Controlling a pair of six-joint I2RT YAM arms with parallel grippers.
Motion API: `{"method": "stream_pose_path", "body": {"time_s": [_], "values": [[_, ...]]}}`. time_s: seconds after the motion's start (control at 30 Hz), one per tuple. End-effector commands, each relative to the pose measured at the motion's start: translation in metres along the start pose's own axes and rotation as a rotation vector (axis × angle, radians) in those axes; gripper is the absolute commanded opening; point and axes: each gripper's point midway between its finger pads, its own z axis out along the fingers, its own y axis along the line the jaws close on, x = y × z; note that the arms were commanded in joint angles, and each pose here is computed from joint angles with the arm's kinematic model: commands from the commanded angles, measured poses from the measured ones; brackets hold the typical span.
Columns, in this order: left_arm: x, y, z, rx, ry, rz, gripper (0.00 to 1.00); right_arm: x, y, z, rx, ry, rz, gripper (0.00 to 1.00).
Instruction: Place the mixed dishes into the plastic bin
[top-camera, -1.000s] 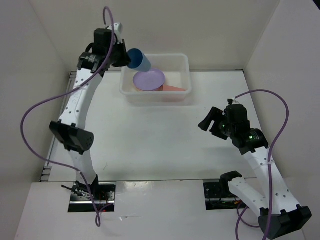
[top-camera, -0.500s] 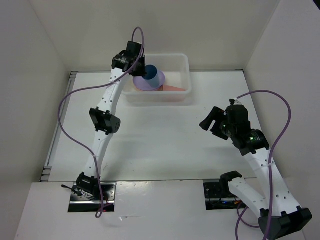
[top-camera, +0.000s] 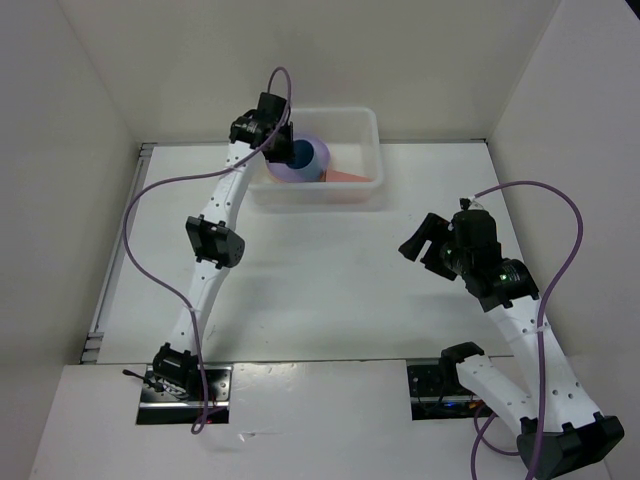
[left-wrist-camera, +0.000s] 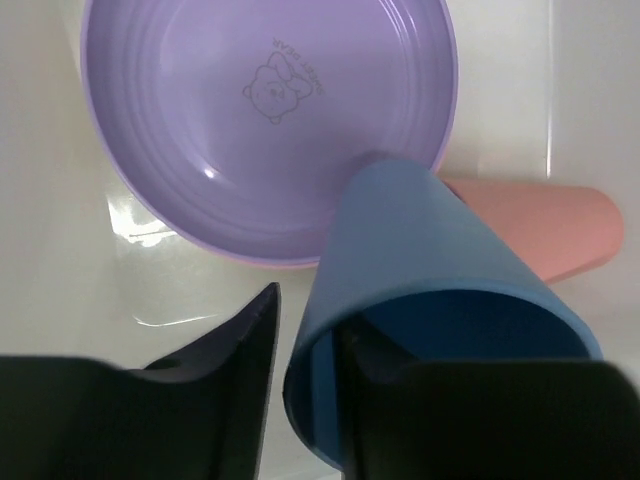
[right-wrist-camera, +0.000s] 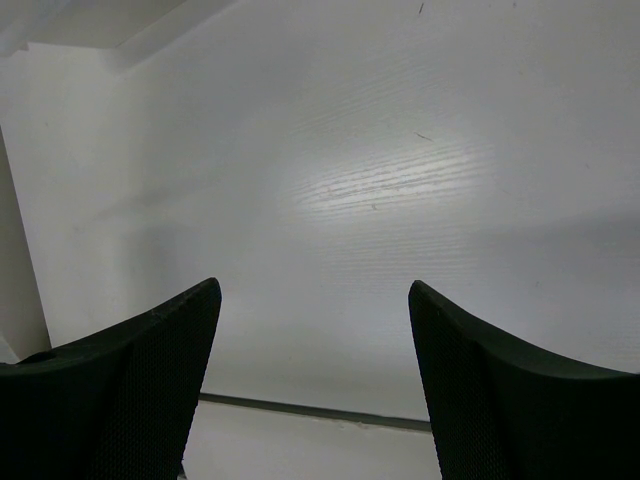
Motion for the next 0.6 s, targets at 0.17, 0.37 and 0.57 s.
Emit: {"method": "stream_pose_path", "body": {"time_s": [0.17,0.37,0.57], "values": [[-0.044,-0.011,-0.057,0.057,-0.126,-0.022,0.61,-0.008,0.005,0.000,-0.021,-0.045,-0.003,0.81],[-0.100,-0.020,-0.142,0.109,-0.324,-0.027,0.71,-0.008,0.005,0.000,-0.021,-0.045,-0.003,0.83],[-0.130,-0.029,-0.234,0.162,-0.476,-0.023,0.73,-0.008,0.005,0.000,-0.021,-0.045,-0.003,0.90]]}}
